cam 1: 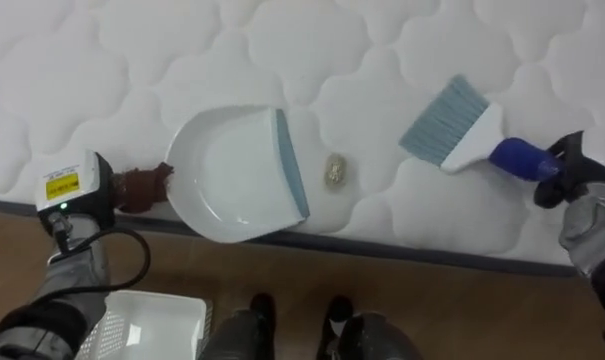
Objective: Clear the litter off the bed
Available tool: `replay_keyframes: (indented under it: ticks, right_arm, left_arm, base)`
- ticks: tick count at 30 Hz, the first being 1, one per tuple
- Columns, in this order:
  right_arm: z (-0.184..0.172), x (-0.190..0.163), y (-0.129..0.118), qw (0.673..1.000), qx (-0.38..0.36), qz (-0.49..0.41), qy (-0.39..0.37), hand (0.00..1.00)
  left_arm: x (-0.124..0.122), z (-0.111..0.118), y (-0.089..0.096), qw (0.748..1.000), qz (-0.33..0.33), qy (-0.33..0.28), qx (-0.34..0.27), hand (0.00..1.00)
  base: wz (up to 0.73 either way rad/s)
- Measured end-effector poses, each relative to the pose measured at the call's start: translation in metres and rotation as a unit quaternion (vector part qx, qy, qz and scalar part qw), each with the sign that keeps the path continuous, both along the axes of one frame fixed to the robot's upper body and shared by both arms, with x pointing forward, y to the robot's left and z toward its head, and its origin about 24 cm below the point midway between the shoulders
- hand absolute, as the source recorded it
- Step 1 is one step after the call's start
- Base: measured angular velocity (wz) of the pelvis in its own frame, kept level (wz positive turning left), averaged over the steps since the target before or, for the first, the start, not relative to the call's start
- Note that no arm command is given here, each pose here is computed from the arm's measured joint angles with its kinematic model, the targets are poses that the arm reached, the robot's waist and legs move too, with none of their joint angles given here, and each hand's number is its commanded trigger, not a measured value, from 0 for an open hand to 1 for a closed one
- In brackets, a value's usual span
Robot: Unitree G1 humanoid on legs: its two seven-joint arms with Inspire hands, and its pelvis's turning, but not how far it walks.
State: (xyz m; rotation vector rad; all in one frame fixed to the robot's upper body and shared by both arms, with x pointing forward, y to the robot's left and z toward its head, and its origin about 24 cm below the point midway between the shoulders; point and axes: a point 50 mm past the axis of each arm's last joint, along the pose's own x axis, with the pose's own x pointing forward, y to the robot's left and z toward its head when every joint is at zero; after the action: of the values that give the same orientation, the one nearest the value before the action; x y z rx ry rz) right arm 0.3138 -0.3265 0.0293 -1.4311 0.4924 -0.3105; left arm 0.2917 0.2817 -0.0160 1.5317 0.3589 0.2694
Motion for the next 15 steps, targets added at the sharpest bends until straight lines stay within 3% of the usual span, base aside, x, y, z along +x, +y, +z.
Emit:
replay_keyframes:
  ticks: [7, 15]
  right_arm:
    - [0.019, 0.020, 0.021, 0.990, -0.100, 0.095, 0.033, 1.00]
    - [0.039, 0.033, 0.060, 0.953, -0.212, 0.214, 0.037, 1.00]
  left_arm:
    - [0.002, 0.009, 0.014, 1.000, 0.003, 0.015, 0.024, 1.00]
    - [-0.003, 0.014, 0.029, 0.999, -0.002, 0.019, 0.043, 1.00]
  base:
    - [-0.10]
    - [-0.10]
